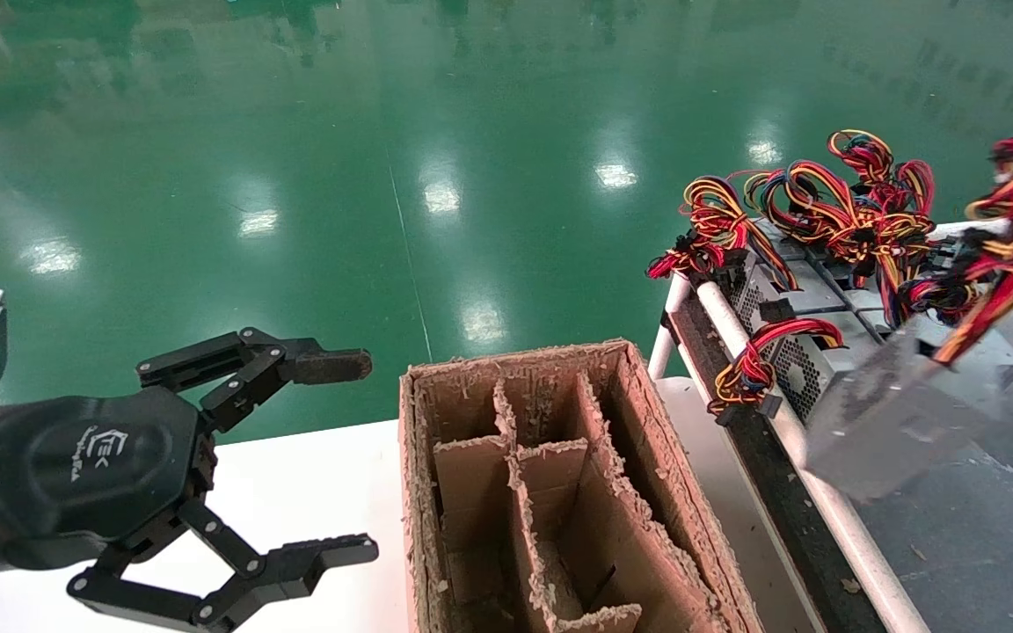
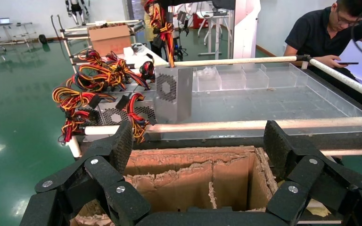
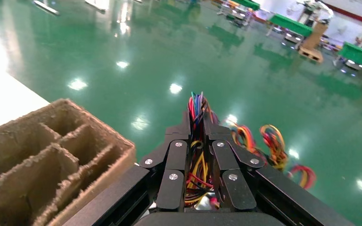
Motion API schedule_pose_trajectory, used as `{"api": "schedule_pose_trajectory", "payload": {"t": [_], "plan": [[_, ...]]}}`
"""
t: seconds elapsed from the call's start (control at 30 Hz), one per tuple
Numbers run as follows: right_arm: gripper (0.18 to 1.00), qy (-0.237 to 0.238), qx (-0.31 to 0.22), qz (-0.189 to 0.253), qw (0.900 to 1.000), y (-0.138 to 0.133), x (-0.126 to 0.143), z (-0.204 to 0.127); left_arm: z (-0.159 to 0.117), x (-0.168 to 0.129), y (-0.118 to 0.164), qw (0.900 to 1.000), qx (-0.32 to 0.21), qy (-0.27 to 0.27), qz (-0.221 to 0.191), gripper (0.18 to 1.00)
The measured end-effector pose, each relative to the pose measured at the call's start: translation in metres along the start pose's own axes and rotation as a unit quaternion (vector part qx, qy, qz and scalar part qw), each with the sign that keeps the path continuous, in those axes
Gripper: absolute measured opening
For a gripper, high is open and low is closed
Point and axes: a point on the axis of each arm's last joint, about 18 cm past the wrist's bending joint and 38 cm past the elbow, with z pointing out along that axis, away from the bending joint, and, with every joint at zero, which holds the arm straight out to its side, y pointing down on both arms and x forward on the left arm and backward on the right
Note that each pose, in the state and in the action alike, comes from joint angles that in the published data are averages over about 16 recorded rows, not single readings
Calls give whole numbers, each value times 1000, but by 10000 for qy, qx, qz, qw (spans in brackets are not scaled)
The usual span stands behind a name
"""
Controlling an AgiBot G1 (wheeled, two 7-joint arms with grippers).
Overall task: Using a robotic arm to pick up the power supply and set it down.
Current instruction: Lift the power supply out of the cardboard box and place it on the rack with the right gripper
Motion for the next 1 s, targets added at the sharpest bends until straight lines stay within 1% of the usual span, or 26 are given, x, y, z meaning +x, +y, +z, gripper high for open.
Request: {"api": "schedule_pose_trajectory", "payload": {"t": [0.27,0.5,0.73,1.0], "plan": [[234,169,-340,135,9992,16,8,-27,0,0,0,10000,0,0,0,1001],[234,131,-586,292,9978,34,3,-37,0,0,0,10000,0,0,0,1001],[234,51,-670,414,9969,51,-10,-31,0,0,0,10000,0,0,0,1001],[234,18,-596,456,9972,65,-22,-9,0,0,0,10000,0,0,0,1001]]}}
